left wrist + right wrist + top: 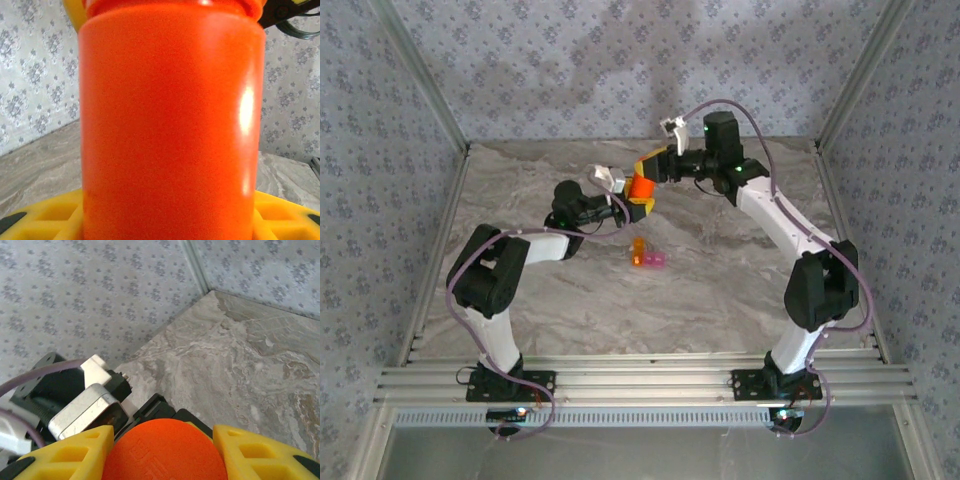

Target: Sort the pills into containers

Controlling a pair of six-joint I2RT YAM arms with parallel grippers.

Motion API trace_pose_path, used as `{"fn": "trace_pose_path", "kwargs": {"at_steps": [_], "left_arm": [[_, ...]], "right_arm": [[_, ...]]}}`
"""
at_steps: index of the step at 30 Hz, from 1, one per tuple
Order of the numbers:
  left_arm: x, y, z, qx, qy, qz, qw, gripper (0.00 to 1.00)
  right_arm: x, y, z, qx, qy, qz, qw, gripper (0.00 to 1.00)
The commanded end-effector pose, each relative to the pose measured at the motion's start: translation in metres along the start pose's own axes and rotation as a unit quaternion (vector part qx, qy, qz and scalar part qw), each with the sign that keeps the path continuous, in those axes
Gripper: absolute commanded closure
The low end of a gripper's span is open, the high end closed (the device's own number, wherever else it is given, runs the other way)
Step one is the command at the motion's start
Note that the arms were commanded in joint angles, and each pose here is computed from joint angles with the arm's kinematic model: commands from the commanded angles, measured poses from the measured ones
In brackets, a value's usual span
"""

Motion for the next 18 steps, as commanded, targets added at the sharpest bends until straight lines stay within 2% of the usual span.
{"fn": "trace_pose_path", "kwargs": {"at_steps": [1,5,11,16,18], "left_arm": [[-0.025,-0.002,-0.003,-0.011,-0.062,0.025,0.998,1.00],[-0.027,-0.002,-0.006,-0.020,-0.067,0.028,0.997,1.00],[-0.030,0.003,-0.005,-0.045,-0.072,0.008,0.996,1.00],[-0.030,-0.006,-0.007,-0.016,-0.065,0.032,0.997,1.00],[-0.030,-0.005,-0.007,-0.013,-0.061,0.028,0.998,1.00]], "right_arm": [[0.020,0.017,0.021,0.026,0.012,0.039,0.999,0.85],[0.038,0.026,0.034,0.053,0.027,0.043,0.997,0.86],[0.036,0.023,0.026,0.078,0.016,0.041,0.996,0.86],[0.025,0.015,0.014,0.066,0.009,0.036,0.997,0.86],[0.017,0.013,0.009,0.036,0.001,0.025,0.999,0.86]]}}
Point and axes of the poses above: each hand's point on the last joint's axis, 136 mm out from that joint toward the fingers, its own z axis out along the fingers, its own y axis along the line the jaws close on, x = y × z, the point moved 6 cm from there along -z, back along the fingers, and after that the axes turned 6 degrees about -z, right-handed, at the moved point
